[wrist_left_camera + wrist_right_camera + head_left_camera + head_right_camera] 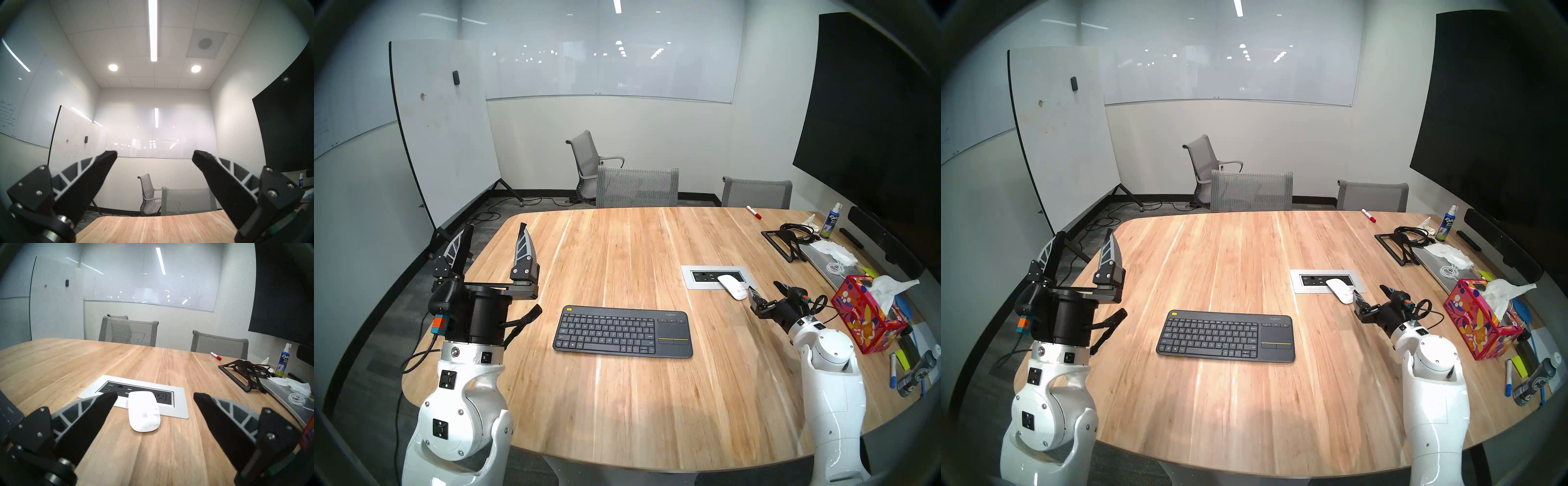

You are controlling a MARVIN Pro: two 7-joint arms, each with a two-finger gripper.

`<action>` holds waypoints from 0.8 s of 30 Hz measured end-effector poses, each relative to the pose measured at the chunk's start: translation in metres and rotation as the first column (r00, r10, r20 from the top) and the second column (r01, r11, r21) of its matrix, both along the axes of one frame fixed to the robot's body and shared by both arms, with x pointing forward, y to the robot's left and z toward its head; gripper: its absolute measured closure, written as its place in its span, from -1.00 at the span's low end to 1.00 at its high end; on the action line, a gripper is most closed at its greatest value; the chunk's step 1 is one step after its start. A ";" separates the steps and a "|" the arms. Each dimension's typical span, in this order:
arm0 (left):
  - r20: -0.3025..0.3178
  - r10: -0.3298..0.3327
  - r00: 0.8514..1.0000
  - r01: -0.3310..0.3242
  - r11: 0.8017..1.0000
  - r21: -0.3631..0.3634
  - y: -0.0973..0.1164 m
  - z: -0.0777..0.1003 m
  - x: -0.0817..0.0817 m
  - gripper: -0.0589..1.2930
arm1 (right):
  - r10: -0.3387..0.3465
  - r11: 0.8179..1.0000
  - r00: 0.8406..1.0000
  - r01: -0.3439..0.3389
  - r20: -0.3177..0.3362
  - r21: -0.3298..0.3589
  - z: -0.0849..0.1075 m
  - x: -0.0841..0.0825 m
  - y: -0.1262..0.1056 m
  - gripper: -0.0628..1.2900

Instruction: Put the mouse beside the keyboard

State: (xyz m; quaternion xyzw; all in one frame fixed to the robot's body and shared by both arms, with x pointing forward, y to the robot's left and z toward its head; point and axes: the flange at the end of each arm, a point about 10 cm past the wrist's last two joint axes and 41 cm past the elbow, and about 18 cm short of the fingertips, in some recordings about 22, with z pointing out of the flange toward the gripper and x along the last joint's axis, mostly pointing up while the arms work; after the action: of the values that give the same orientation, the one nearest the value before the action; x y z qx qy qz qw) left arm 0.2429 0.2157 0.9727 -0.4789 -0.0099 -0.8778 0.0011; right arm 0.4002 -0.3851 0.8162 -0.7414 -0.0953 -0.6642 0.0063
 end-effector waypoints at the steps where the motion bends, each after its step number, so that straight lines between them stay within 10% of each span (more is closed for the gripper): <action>1: 0.000 0.000 1.000 0.000 1.000 0.000 0.000 0.000 0.000 -0.90 | 0.003 1.000 1.000 -0.003 -0.003 0.002 0.000 0.002 0.001 -0.91; 24: 0.000 0.000 1.000 0.000 1.000 0.000 0.000 0.000 0.000 -0.90 | 0.018 1.000 0.998 -0.016 -0.068 0.026 -0.017 0.030 -0.012 -0.91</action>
State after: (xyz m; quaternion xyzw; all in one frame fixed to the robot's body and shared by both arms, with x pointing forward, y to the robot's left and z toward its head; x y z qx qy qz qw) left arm 0.2429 0.2157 0.9727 -0.4789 -0.0099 -0.8778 0.0010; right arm 0.4298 -0.3974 0.7995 -0.7628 -0.0928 -0.6394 0.0246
